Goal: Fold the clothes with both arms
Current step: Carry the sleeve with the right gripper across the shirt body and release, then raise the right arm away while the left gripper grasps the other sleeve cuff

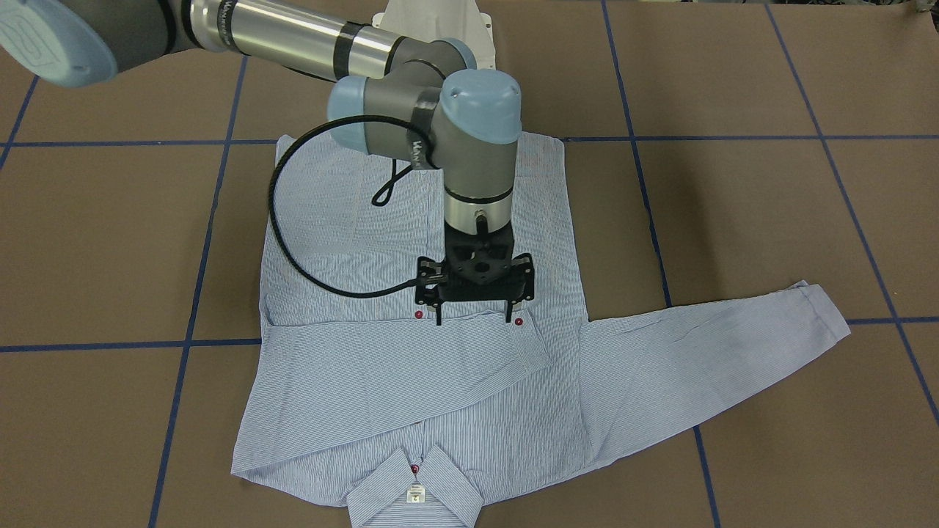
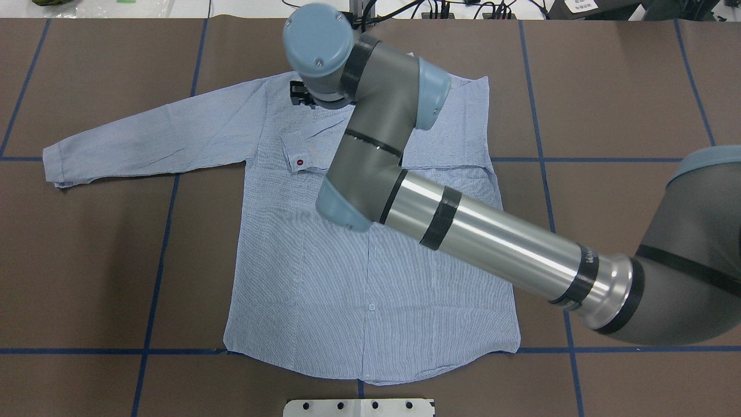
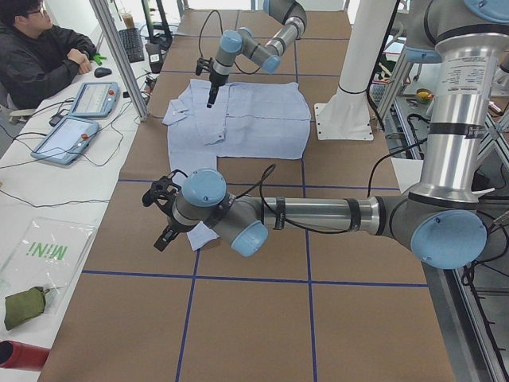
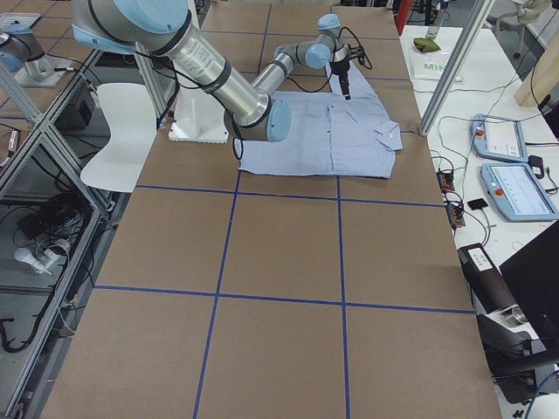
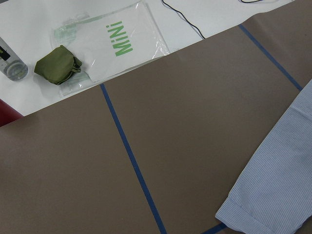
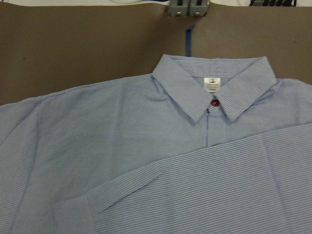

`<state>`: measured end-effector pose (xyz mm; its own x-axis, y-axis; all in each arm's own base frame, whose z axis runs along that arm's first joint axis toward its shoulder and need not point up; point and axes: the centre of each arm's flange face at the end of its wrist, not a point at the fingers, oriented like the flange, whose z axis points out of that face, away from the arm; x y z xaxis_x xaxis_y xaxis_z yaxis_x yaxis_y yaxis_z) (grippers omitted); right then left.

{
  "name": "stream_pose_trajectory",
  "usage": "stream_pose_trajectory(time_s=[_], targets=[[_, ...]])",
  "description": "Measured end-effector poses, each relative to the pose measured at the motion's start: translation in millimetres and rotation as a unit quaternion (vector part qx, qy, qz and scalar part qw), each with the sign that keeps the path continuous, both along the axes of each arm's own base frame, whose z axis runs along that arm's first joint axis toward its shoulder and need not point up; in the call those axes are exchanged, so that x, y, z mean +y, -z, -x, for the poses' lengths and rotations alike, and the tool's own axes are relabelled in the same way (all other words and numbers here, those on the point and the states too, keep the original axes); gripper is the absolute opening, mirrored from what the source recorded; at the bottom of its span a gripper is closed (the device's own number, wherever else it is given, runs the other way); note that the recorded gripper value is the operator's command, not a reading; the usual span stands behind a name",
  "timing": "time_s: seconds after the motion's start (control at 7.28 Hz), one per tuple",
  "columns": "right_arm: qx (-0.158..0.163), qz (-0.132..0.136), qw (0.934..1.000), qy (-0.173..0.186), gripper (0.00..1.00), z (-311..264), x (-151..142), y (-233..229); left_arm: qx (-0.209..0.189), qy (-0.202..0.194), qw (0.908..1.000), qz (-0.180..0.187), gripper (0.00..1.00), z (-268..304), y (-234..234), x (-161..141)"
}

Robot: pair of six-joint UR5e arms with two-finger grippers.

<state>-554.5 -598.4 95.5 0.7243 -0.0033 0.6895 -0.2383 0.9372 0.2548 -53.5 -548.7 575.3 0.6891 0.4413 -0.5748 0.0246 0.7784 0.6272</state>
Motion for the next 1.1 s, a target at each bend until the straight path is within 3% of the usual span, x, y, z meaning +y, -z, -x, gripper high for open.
stream_pose_trajectory(time_s=[0.27, 0.69, 1.1], targets=[[0.000, 0.003, 0.9988, 0.048, 1.00, -121.0, -43.3, -69.7, 0.012, 0.008, 0.9993, 0.034, 1.00, -42.6, -10.3, -5.2], [0.001, -0.019, 0.9945, 0.103, 1.00, -286.2, -58.2, -177.0, 0.090, 0.055, 0.9885, 0.108, 1.00, -111.8, -67.8, 8.6], [0.006, -0.020, 0.9934, 0.113, 1.00, -325.8, -41.0, -231.2, 0.136, 0.083, 0.9738, 0.162, 0.98, -184.4, -94.2, 29.8]])
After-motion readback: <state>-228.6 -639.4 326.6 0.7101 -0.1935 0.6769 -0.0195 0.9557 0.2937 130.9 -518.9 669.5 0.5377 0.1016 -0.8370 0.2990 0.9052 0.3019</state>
